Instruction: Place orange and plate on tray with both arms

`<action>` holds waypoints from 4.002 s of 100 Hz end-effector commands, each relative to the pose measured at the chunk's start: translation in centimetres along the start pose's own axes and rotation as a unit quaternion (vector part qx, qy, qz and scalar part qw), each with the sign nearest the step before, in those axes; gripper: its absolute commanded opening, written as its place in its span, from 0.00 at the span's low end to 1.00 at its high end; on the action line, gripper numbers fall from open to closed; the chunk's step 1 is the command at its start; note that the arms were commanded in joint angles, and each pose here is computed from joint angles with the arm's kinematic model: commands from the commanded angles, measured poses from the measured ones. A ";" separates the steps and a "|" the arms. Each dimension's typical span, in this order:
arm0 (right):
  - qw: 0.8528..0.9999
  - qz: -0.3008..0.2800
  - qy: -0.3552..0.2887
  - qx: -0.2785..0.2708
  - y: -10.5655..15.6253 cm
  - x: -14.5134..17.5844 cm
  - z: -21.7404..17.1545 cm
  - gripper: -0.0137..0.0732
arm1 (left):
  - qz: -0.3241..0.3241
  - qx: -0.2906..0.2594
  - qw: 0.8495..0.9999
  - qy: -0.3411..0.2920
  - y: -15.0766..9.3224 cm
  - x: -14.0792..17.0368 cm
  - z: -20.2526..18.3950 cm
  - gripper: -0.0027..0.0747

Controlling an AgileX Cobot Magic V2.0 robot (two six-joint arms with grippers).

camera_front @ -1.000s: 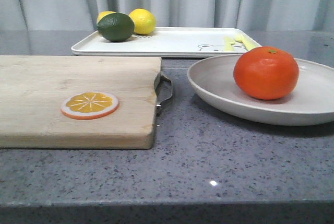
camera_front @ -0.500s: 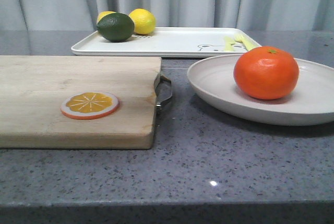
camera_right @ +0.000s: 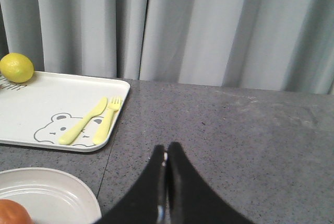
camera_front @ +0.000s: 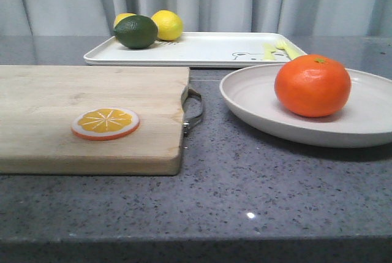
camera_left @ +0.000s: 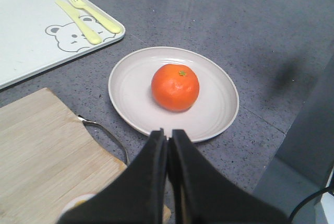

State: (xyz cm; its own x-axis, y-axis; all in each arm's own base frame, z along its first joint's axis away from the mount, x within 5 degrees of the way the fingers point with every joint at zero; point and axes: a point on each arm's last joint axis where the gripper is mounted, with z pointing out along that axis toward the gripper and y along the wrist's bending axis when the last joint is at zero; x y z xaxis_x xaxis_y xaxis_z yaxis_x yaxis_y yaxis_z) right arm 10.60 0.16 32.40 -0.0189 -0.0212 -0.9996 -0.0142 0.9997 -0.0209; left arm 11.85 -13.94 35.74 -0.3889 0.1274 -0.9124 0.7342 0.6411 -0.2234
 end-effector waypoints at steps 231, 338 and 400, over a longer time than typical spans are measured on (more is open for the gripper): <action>0.989 0.000 0.144 -0.021 0.8 1.2 5.6 0.13 | 0.002 0.006 0.984 -0.177 0.8 6.1 -8.0 0.01; 0.883 0.095 0.456 -0.053 4.2 4.7 14.9 0.46 | 0.002 0.006 0.984 -0.177 0.8 6.1 -8.0 0.01; 0.881 0.124 0.455 -0.047 4.3 4.2 15.0 0.09 | 0.002 0.006 0.984 -0.177 0.8 6.1 -8.0 0.01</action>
State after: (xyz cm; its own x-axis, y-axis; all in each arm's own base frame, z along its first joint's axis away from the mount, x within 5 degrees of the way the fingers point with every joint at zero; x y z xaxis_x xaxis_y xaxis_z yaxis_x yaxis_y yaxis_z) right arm 25.07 4.54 26.00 -0.8660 0.1344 -0.4816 0.0295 0.9752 0.2191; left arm 5.40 -6.76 31.17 -0.2270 -0.0578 -0.9722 0.7474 0.6297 -0.2119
